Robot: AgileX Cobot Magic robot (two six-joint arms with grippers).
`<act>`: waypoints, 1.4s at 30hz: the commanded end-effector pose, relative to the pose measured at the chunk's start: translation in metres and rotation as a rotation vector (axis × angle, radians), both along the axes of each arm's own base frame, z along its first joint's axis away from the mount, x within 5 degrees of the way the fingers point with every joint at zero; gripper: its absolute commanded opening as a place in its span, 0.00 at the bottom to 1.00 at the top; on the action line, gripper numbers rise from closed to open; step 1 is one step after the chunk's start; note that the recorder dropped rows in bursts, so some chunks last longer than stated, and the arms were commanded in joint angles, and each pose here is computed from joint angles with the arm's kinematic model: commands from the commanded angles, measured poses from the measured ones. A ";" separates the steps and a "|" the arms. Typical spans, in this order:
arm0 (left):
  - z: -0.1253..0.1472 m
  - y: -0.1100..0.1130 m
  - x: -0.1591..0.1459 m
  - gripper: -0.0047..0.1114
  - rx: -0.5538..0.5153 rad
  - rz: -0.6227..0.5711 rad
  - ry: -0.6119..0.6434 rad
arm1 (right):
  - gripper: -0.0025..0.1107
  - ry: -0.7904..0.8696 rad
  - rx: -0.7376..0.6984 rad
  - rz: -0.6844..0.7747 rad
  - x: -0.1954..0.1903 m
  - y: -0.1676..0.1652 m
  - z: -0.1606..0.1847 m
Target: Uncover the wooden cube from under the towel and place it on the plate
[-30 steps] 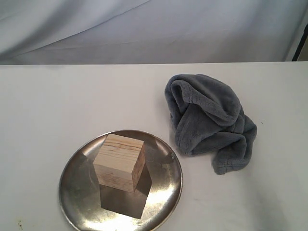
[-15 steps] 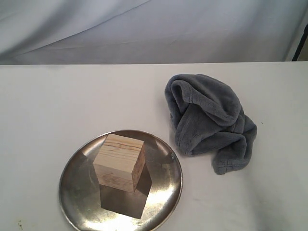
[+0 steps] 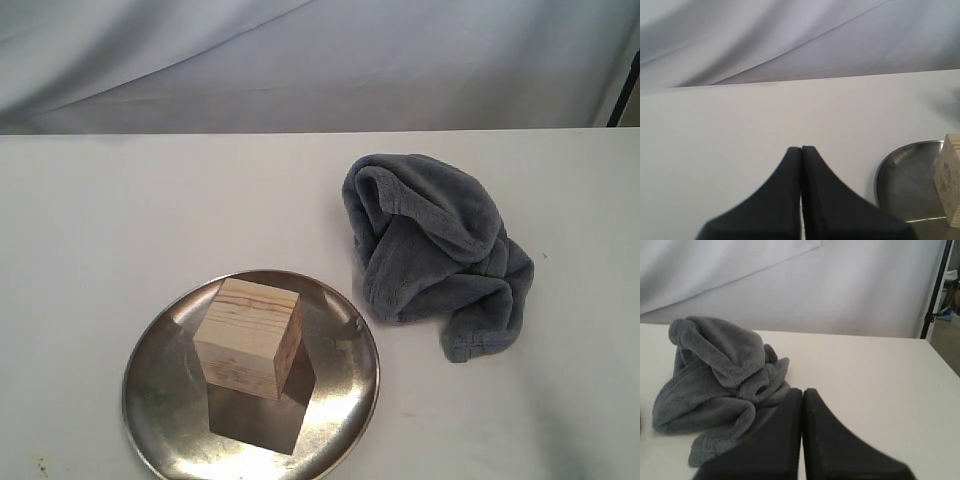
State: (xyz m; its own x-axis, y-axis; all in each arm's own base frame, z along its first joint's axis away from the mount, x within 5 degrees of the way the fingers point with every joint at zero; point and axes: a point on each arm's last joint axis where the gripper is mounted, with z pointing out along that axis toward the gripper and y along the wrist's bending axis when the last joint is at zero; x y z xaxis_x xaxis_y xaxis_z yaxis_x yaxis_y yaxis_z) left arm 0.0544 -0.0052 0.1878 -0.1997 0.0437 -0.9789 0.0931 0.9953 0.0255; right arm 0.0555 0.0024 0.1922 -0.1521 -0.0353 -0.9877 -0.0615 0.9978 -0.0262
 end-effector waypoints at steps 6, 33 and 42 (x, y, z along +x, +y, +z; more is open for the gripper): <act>0.000 0.000 0.000 0.04 -0.009 -0.003 -0.007 | 0.02 0.089 -0.070 -0.011 -0.002 -0.002 -0.009; 0.000 0.000 0.000 0.04 -0.009 -0.003 -0.007 | 0.02 0.101 -0.056 -0.245 -0.003 -0.014 -0.010; 0.000 0.000 0.000 0.04 -0.009 -0.003 -0.007 | 0.02 0.101 -0.058 -0.195 -0.003 -0.012 -0.010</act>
